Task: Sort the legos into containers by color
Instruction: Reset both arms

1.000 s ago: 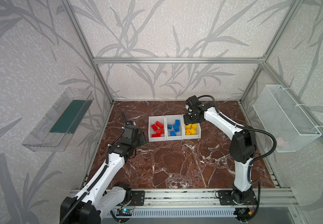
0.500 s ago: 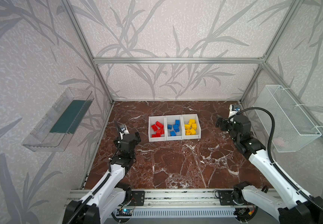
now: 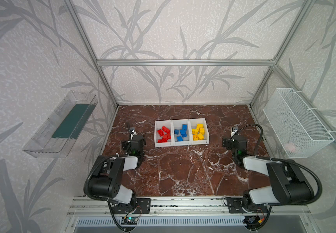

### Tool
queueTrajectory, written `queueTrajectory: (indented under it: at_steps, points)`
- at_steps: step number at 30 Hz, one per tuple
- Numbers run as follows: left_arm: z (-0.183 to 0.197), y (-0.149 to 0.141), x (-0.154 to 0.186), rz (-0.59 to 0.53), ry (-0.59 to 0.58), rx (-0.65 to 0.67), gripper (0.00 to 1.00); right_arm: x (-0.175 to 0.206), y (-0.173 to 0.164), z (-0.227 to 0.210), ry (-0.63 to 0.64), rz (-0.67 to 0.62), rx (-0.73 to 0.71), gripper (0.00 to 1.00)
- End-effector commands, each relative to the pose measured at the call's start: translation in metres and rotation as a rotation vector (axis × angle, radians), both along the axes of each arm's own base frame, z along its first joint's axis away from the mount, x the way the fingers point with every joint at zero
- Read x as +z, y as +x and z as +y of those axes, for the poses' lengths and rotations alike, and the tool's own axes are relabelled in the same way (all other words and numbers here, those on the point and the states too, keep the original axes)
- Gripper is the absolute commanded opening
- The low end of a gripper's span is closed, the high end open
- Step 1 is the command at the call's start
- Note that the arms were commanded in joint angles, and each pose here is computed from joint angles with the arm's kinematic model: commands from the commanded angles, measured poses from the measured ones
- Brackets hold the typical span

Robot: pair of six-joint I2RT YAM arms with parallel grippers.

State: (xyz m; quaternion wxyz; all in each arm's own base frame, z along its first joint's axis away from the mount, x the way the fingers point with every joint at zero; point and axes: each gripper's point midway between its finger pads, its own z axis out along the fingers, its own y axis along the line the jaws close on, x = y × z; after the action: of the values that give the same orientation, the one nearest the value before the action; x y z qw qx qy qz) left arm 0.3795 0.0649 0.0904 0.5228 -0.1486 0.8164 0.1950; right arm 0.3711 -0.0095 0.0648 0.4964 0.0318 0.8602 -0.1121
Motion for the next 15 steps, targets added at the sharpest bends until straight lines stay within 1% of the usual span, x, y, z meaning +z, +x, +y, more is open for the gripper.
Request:
queueTrajectory:
  at_steps: [1, 2, 3, 4, 5, 6, 7, 8, 9, 10, 11, 13, 15]
  points:
    - [-0.004, 0.013, 0.011, -0.049, -0.082, -0.100, 0.99, 0.030, 0.019, 0.014, 0.061, -0.147, 0.092, 0.99]
    - [-0.012, 0.013, 0.006, -0.067, -0.106, -0.167, 0.99, 0.029, 0.024, 0.021, 0.048, -0.213, 0.139, 0.99]
    - [-0.020, 0.013, 0.004, -0.101, -0.106, -0.223, 0.99, 0.033, 0.024, 0.024, 0.030, -0.247, 0.153, 0.99]
    - [-0.020, 0.015, 0.006, -0.136, -0.084, -0.233, 0.99, 0.027, 0.021, 0.020, 0.039, -0.172, 0.117, 0.99]
    - [-0.021, 0.014, 0.002, -0.091, -0.106, -0.231, 0.99, 0.024, 0.021, 0.020, 0.046, -0.116, 0.113, 0.99]
    - [-0.021, 0.014, 0.001, -0.058, -0.114, -0.229, 0.99, 0.025, 0.021, 0.019, 0.041, -0.159, 0.113, 0.99]
    - [-0.020, 0.014, 0.002, -0.069, -0.111, -0.228, 0.99, 0.029, 0.023, 0.020, 0.035, -0.219, 0.123, 0.99]
    - [-0.020, 0.014, 0.003, -0.100, -0.103, -0.229, 0.99, 0.031, 0.024, 0.020, 0.035, -0.222, 0.120, 0.99]
    - [-0.020, 0.016, 0.006, -0.128, -0.088, -0.234, 0.99, 0.030, 0.024, 0.020, 0.041, -0.188, 0.113, 0.99]
    - [-0.020, 0.014, 0.003, -0.106, -0.097, -0.231, 0.99, 0.027, 0.022, 0.020, 0.043, -0.144, 0.114, 0.99]
    - [-0.020, 0.014, 0.003, -0.090, -0.104, -0.229, 0.99, 0.025, 0.021, 0.020, 0.042, -0.144, 0.114, 0.99]
    - [-0.021, 0.015, 0.004, -0.097, -0.095, -0.229, 0.99, 0.028, 0.022, 0.020, 0.037, -0.202, 0.118, 0.99]
    - [-0.021, 0.015, 0.005, -0.120, -0.083, -0.234, 0.99, 0.028, 0.023, 0.021, 0.034, -0.207, 0.122, 0.99]
